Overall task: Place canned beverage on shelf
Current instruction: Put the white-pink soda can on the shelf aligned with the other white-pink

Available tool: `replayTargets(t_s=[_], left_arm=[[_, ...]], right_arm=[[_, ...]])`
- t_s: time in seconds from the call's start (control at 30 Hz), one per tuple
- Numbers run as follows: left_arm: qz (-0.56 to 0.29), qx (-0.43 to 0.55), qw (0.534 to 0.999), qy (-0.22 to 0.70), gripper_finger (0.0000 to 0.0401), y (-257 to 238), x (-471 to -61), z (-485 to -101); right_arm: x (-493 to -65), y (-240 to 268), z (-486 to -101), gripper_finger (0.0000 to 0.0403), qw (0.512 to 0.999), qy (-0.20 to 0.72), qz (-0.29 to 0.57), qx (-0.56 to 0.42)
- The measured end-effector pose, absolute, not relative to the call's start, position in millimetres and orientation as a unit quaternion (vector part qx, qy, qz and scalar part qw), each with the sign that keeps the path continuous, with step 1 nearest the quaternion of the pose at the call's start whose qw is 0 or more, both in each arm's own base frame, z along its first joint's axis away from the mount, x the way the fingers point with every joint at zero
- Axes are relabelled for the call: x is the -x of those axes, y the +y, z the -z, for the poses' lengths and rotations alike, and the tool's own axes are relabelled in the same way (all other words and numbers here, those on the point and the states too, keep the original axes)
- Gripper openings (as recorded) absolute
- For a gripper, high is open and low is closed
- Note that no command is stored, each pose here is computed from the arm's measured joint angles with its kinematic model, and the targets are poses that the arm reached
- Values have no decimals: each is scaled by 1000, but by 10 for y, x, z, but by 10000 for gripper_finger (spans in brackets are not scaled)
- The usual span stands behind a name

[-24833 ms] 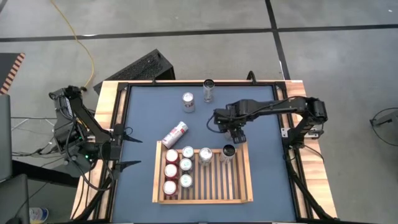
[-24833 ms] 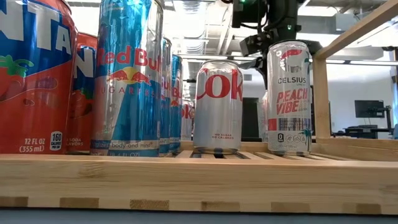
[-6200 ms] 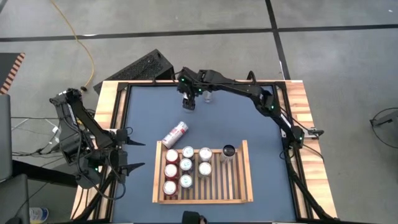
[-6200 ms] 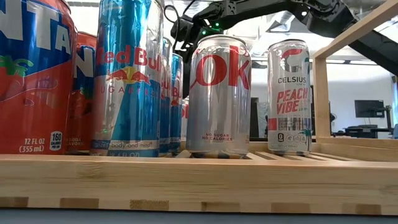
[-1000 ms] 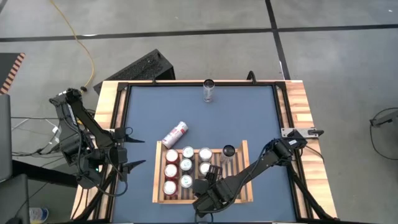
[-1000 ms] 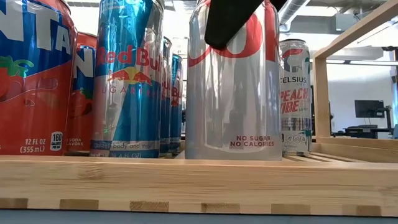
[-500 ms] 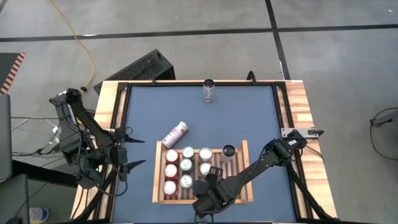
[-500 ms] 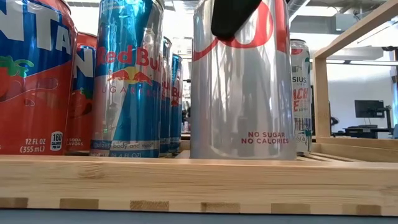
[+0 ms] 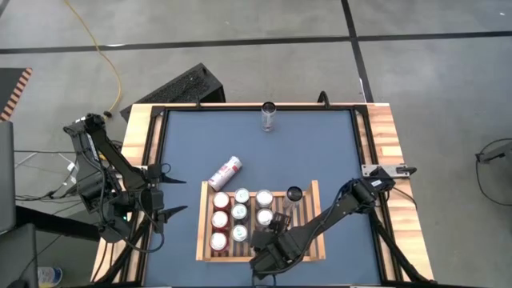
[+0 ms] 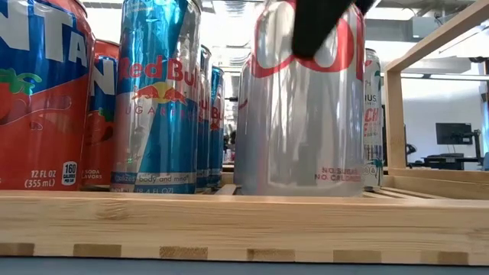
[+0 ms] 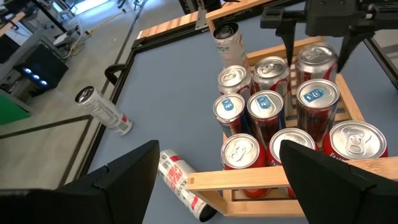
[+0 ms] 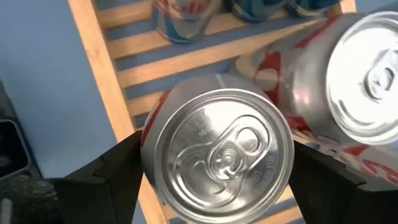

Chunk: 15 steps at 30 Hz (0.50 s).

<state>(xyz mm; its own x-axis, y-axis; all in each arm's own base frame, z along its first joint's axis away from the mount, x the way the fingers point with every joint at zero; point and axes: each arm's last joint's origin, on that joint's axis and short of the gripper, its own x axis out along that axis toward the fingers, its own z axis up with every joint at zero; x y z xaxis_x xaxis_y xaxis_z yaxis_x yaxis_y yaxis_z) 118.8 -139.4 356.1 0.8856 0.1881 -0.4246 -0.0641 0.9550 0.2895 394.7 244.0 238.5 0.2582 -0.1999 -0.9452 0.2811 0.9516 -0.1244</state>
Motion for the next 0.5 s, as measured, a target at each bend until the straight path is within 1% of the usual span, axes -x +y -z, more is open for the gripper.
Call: replayTargets(t_s=[0.17, 0.3, 0.5], left_arm=[[-66, -135, 962, 230, 320, -1394, -1188, -3561], [-66, -135, 962, 230, 320, -1393, -1188, -3562], [-66, -135, 962, 230, 320, -1393, -1187, -3561]], right_arm=[[-3895, 2425, -2439, 334, 786, 597, 157, -30], [-3894, 2421, -2586, 334, 798, 582, 150, -41], [-3877, 2412, -2721, 333, 802, 579, 142, -40]])
